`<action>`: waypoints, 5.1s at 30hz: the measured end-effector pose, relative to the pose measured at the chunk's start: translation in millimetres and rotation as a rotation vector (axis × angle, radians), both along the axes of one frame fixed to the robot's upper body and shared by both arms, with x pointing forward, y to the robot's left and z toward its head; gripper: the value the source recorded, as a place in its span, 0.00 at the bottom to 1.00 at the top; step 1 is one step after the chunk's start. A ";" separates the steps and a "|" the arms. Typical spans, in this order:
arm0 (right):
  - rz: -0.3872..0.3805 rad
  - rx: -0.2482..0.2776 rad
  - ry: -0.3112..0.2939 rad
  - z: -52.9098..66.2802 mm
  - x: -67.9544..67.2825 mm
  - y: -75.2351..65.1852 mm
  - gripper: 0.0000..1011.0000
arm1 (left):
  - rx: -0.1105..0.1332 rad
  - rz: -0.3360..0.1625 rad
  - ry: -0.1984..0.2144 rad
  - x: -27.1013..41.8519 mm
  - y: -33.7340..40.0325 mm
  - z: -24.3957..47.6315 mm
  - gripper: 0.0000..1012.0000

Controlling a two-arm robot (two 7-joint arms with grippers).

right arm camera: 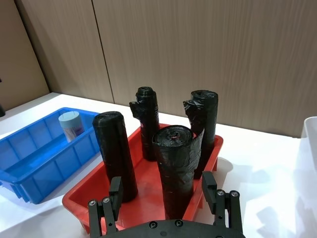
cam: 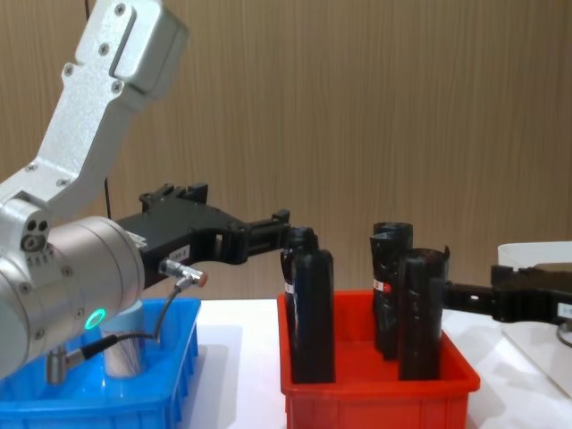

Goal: Pick the cotton swabs from the blue box and place them into the white box.

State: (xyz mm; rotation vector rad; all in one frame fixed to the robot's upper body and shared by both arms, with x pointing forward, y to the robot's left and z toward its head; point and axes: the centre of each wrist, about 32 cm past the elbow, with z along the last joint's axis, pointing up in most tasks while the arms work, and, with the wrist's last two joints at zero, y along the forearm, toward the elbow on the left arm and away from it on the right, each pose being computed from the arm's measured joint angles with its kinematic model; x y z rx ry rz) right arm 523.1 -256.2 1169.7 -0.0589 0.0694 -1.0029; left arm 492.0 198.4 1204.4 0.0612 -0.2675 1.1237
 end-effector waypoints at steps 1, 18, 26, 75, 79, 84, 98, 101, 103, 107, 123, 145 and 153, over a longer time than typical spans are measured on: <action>0.003 0.001 0.003 -0.3 1.8 0.2 0.99 | 0.000 0.000 0.000 0.0 0.0 0.0 0.99; 0.020 0.015 0.048 -4.7 40.5 5.5 0.99 | 0.000 0.000 0.000 0.0 0.0 0.0 0.99; 0.022 0.008 0.060 -6.2 54.2 9.1 0.99 | 0.000 0.000 0.000 0.0 0.0 0.0 0.99; 0.034 0.001 0.018 -1.9 84.1 22.4 0.48 | 0.000 0.000 0.000 0.0 0.0 0.0 0.99; 0.037 0.018 -0.006 5.5 80.3 22.2 0.48 | 0.000 0.000 0.000 0.0 0.0 0.0 0.99; 0.039 0.042 -0.049 19.5 73.8 21.2 0.48 | 0.000 0.000 0.000 0.0 0.0 0.0 0.99; 0.009 0.083 -0.171 65.1 56.3 14.7 0.48 | 0.000 0.000 0.000 0.0 0.0 0.0 0.99; -0.014 0.081 -0.191 73.3 52.5 10.8 0.48 | 0.000 0.000 0.000 0.0 0.0 0.0 0.99; -0.035 0.077 -0.203 78.2 50.1 7.1 0.48 | 0.000 0.000 0.000 0.0 0.0 0.0 0.99; -0.074 0.064 -0.220 85.3 45.9 -0.8 0.48 | 0.000 0.000 0.000 0.0 0.0 0.0 0.99; -0.249 -0.012 -0.227 93.8 36.7 -43.1 0.48 | 0.000 0.000 0.000 0.0 0.0 0.0 0.99; -0.380 -0.071 -0.105 70.6 44.8 -84.0 0.48 | 0.000 0.000 0.000 0.0 0.0 0.0 0.99; -0.396 -0.089 -0.051 59.0 50.4 -91.2 0.48 | 0.000 0.000 0.000 0.0 0.0 0.0 0.99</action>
